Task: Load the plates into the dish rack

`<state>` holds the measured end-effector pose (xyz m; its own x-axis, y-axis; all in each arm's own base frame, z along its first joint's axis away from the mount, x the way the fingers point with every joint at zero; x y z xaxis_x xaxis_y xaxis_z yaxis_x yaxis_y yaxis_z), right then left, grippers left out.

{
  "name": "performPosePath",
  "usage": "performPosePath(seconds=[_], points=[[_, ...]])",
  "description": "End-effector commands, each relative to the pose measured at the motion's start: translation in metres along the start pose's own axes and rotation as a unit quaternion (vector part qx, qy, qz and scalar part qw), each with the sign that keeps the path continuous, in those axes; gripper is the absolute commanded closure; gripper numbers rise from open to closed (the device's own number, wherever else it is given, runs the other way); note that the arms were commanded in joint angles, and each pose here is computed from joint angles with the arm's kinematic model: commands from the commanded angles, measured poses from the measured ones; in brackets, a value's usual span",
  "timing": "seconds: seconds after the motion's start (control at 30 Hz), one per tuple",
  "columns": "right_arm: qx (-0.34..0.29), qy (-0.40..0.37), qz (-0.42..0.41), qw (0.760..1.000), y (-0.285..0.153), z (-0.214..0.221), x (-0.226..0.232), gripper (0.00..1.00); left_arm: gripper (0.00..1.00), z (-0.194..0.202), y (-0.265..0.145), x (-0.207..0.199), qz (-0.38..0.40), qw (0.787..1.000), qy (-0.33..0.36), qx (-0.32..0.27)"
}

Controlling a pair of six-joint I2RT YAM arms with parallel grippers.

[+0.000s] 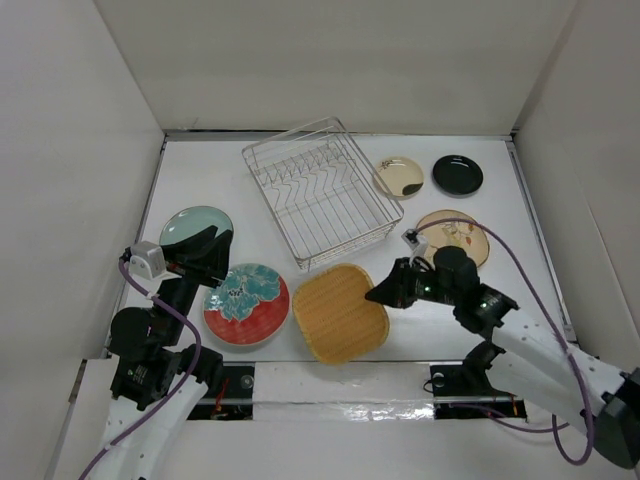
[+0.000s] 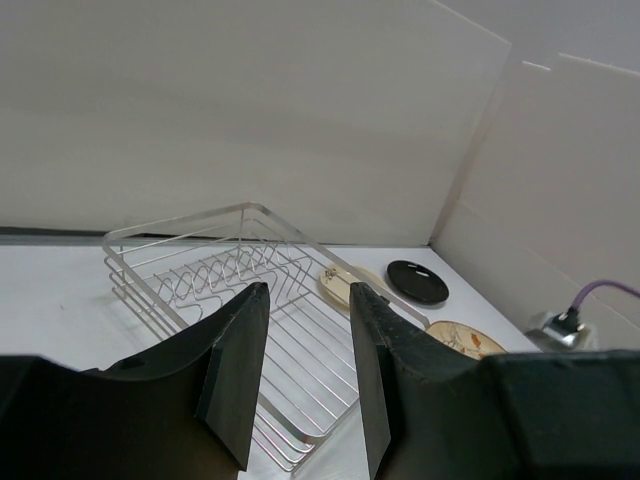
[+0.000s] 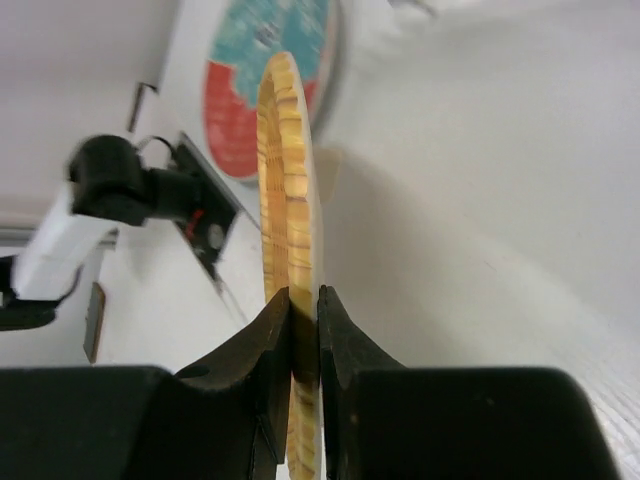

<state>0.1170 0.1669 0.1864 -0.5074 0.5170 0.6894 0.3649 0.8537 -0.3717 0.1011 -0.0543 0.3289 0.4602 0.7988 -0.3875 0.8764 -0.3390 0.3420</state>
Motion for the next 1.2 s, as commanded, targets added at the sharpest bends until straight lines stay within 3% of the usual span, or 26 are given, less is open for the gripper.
performPosePath(seconds=[0.0, 0.1, 0.3, 0.43, 0.57, 0.7, 0.93, 1.17], points=[[-0.082, -0.057, -0.013, 0.995, -0.03, -0.046, 0.046, 1.0, 0.65, -0.009, -0.001, -0.004, 0.011, 1.0, 0.004, -0.025], [-0.168, -0.089, -0.01, 0.982, -0.04, -0.085, 0.067, 1.0, 0.65, -0.009, -0.001, -0.004, 0.015, 1.0, 0.006, -0.024], [-0.278, -0.141, 0.047, 0.949, -0.032, -0.177, 0.073, 1.0, 0.64, -0.008, -0.002, -0.005, 0.017, 1.0, 0.005, -0.023], [-0.318, -0.165, 0.14, 0.923, -0.016, -0.249, 0.056, 1.0, 0.64, -0.008, -0.003, -0.005, 0.021, 1.0, 0.007, -0.022], [-0.36, -0.196, 0.238, 0.88, -0.022, -0.32, 0.058, 1.0, 0.64, -0.007, -0.002, -0.004, 0.019, 1.0, 0.008, -0.019], [-0.347, -0.208, 0.318, 0.857, -0.011, -0.358, 0.039, 1.0, 0.64, -0.005, 0.0, -0.004, 0.019, 1.0, 0.008, -0.014], [-0.384, -0.236, 0.34, 0.825, 0.021, -0.393, 0.016, 1.0, 0.63, -0.002, 0.005, -0.002, 0.015, 1.0, 0.01, -0.004], [-0.419, -0.251, 0.321, 0.812, 0.059, -0.414, -0.009, 1.0, 0.63, 0.0, 0.008, -0.001, 0.009, 1.0, 0.012, 0.003]])
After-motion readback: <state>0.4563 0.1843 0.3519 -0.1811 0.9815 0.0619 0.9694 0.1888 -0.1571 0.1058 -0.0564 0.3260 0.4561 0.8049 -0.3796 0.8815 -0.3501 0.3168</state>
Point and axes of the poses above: each gripper's point midway between its finger pads, its own y axis out along the fingers, its own x axis along the line the jaws close on, z = x × y, the point moved 10 cm from there along -y, back along the fingers, and after that the axes turned 5 degrees about -y, right-handed, at the moved point
